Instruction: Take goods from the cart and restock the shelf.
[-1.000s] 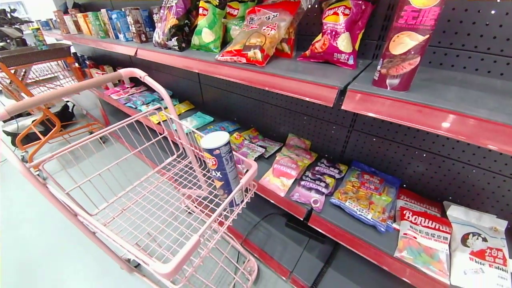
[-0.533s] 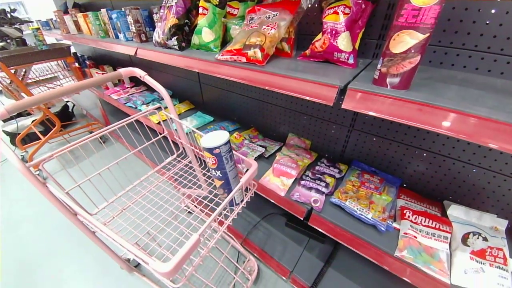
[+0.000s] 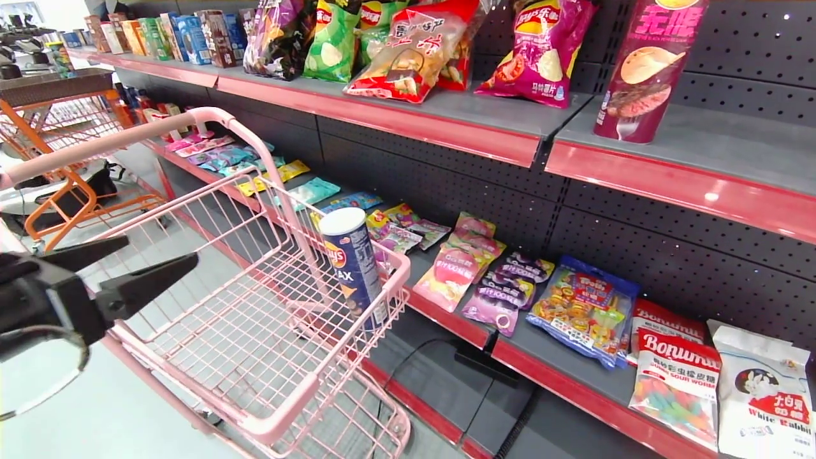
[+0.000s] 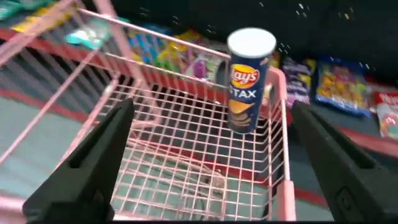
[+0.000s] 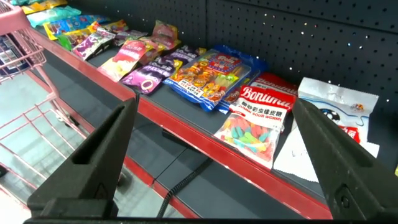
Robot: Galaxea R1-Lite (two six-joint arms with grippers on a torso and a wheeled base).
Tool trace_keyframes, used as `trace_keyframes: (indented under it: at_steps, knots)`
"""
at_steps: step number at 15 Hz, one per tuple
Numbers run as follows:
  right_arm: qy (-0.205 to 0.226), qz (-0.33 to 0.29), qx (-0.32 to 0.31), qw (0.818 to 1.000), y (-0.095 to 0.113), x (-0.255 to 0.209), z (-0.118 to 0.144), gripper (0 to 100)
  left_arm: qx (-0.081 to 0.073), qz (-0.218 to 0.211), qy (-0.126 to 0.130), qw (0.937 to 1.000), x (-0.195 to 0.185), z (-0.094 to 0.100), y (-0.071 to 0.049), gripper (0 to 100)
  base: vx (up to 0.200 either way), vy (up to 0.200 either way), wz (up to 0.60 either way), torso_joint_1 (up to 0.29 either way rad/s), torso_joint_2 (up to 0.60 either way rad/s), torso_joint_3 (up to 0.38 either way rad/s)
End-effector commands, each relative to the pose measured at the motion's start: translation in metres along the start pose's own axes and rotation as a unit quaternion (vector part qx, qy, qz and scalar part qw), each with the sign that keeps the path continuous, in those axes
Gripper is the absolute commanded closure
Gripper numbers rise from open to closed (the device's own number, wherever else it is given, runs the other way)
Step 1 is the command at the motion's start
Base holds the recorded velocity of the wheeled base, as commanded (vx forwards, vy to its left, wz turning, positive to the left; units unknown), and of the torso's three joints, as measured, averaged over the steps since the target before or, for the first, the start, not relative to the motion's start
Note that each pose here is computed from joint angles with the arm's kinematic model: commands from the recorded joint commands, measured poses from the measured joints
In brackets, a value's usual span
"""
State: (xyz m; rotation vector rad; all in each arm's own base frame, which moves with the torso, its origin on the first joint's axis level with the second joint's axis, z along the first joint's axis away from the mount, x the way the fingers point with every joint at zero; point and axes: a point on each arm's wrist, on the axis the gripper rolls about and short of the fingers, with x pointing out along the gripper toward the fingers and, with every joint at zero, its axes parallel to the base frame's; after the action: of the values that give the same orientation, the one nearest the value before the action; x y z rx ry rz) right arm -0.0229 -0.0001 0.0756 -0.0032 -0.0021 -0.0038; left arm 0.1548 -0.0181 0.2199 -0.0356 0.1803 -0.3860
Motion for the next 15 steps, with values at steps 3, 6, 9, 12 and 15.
trace_keyframes:
  at_steps: [3,6,9,12,15]
  knots:
    - [0.0,0.0,0.0,1.0,0.0,0.0,0.0,0,0.028,-0.137,0.057,0.9885,0.112,-0.029,-0.006,0,0.0,0.0,0.0,0.0,0.0,0.0]
    - [0.0,0.0,-0.001,1.0,0.0,0.0,0.0,0,0.032,-0.165,0.074,0.9831,0.145,-0.037,-0.017,0,0.0,0.0,0.0,0.0,0.0,0.0]
    - [0.0,0.0,-0.001,1.0,0.0,0.0,0.0,0,0.039,-0.163,0.087,0.982,0.167,-0.045,-0.013,0,0.0,0.0,0.0,0.0,0.0,0.0]
    - [0.0,0.001,-0.001,1.0,0.0,0.0,0.0,0,0.046,-0.156,0.071,0.9841,0.19,-0.047,-0.008,0,0.0,0.0,0.0,0.0,0.0,0.0]
    - [0.0,0.001,-0.001,1.0,0.0,0.0,0.0,0,0.047,-0.16,0.073,0.9832,0.203,-0.055,-0.008,0,0.0,0.0,0.0,0.0,0.0,0.0]
